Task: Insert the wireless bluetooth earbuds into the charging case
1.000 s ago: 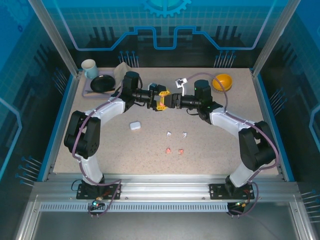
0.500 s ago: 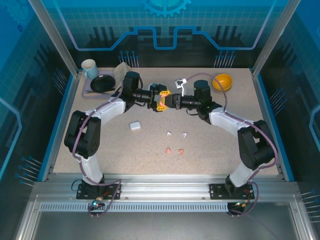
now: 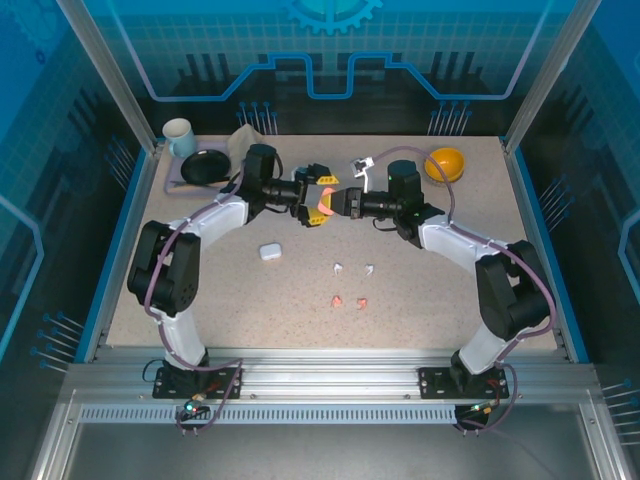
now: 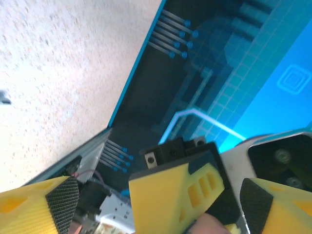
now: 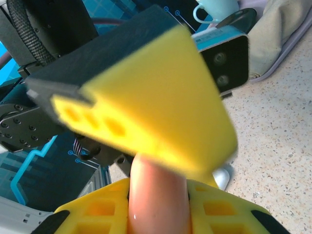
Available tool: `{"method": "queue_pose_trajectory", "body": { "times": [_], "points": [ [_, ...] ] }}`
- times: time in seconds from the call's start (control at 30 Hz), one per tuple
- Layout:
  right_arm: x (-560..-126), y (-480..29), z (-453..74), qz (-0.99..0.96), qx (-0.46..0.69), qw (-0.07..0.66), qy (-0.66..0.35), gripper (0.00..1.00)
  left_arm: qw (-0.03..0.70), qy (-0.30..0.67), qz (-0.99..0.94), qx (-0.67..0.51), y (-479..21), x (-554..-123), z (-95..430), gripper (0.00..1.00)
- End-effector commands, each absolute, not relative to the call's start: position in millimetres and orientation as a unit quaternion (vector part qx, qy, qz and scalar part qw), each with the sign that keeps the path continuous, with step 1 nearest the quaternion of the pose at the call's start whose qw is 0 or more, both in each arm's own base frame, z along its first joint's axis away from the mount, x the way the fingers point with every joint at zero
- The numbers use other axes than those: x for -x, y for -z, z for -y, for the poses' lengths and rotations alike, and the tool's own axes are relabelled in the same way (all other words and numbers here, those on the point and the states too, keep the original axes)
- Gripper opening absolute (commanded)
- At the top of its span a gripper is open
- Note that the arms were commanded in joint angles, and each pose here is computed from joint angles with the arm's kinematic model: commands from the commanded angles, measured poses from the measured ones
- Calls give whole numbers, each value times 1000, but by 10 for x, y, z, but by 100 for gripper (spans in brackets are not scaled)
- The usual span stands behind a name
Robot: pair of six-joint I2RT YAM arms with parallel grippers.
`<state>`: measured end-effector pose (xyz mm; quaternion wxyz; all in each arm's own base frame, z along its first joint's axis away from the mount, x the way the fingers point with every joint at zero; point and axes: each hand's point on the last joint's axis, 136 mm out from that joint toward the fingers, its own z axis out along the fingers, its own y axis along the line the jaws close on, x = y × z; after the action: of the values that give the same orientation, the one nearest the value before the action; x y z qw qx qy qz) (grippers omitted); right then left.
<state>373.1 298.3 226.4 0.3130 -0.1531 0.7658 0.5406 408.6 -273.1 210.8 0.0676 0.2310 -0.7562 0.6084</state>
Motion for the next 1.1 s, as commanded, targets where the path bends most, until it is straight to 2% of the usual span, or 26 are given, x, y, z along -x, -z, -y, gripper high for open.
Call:
{"method": "queue_pose_trajectory", "body": {
  "times": [0.0, 0.1, 0.2, 0.37, 0.53, 0.63, 0.73, 0.87, 0.97, 1.07],
  "points": [
    [-3692, -2409, -2901, -769, 131, 326, -534, 15, -16, -597, 755, -271, -2233, -4243, 2288, 91],
    [-3746, -2407, -2753, -786, 62, 343, -511, 13, -60, -591, 742, -311, -2285, -4274, 2023, 93],
    [-3783, -2419, -2615, -792, -8, 371, -486, 13, -80, -588, 718, -364, -2253, -4249, 1902, 99],
    [-3803, -2570, -2565, -768, -57, 430, -472, 14, -46, -620, 658, -425, -2222, -4214, 2046, 99],
    [-3873, -2569, -2707, -762, -57, 430, -481, 14, -14, -643, 634, -429, -2333, -4216, 2351, 99],
    [-3933, -2497, -2699, -765, -82, 424, -477, 14, -34, -642, 646, -411, -2451, -4198, 2404, 99],
    [-3996, -2397, -2657, -775, -126, 403, -471, 13, -86, -632, 679, -363, -2548, -4158, 2388, 98],
    [-4047, -2310, -2656, -791, -168, 352, -472, 13, -173, -588, 752, -245, -2546, -4031, 2368, 88],
    [-4038, -2272, -2663, -796, -188, 318, -479, 14, -195, -565, 782, -177, -2403, -3917, 2387, 81],
    [-4022, -2231, -2646, -796, -215, 283, -491, 14, -212, -584, 772, -130, -2352, -3827, 2438, 75]
  ]
}}
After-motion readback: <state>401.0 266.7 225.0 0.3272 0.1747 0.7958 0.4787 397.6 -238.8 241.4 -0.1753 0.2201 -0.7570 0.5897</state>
